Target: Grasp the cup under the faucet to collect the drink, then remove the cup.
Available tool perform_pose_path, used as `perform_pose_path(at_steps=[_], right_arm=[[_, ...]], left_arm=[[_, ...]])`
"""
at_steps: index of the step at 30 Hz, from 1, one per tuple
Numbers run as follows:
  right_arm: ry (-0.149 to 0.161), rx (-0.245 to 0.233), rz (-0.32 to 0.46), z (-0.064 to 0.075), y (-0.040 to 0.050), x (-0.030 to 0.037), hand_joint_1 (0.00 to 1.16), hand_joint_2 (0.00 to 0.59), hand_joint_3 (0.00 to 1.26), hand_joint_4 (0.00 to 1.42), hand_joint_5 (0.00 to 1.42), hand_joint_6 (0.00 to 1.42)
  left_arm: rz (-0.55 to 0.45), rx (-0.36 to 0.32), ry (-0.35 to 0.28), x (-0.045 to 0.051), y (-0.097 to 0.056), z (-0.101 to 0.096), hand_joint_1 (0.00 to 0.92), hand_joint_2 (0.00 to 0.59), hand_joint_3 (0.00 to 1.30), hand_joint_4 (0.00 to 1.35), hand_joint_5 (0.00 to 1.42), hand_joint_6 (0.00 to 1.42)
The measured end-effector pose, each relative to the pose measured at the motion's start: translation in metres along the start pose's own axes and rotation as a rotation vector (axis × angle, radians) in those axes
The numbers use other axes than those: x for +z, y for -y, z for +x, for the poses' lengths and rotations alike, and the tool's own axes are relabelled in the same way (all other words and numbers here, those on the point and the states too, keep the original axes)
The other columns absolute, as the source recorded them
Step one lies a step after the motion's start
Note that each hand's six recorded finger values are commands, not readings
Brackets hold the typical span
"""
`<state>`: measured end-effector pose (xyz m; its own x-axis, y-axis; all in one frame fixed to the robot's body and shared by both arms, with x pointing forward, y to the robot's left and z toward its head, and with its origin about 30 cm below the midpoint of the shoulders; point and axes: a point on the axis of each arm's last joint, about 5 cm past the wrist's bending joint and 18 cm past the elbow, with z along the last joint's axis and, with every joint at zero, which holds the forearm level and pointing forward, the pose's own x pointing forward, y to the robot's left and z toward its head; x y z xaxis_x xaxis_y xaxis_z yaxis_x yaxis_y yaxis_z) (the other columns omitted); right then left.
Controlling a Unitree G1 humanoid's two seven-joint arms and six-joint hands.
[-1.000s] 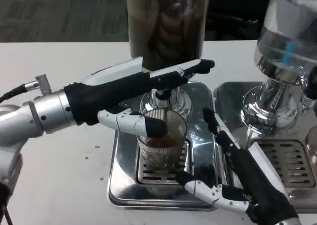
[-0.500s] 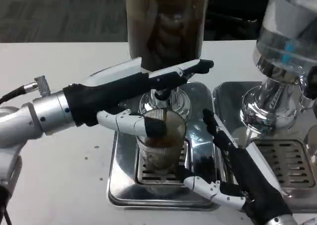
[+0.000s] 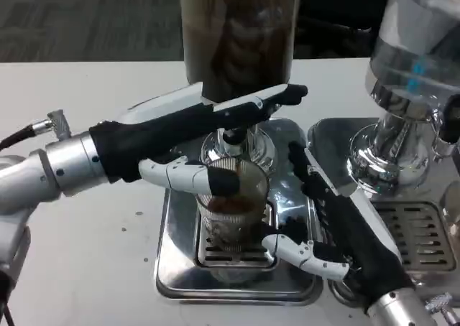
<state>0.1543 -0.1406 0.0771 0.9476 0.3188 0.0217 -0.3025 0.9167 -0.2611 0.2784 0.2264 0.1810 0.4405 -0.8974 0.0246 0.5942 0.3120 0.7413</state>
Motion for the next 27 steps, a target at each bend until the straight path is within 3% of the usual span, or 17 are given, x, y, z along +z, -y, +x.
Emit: perform_pose_path(at_steps=[5,18,27], right_arm=[[0.008,0.005,0.008,0.004,0.0002,0.0006,0.71,0.204,0.00,0.00,0.00,0.00],[-0.005,0.020,0.019,0.007,-0.0004,-0.0025,0.71,0.214,0.00,0.00,0.00,0.00],[-0.033,0.027,0.025,0.007,-0.0017,-0.0077,0.70,0.220,0.00,0.00,0.00,0.00]], left_arm=[[-0.038,0.009,0.003,-0.0013,0.000,-0.002,0.000,0.026,0.03,0.00,0.00,0.00],[-0.169,0.030,0.022,-0.0059,-0.004,-0.008,0.000,0.035,0.05,0.00,0.00,0.00],[-0.219,0.052,0.035,-0.0077,-0.006,-0.012,0.000,0.044,0.07,0.00,0.00,0.00]])
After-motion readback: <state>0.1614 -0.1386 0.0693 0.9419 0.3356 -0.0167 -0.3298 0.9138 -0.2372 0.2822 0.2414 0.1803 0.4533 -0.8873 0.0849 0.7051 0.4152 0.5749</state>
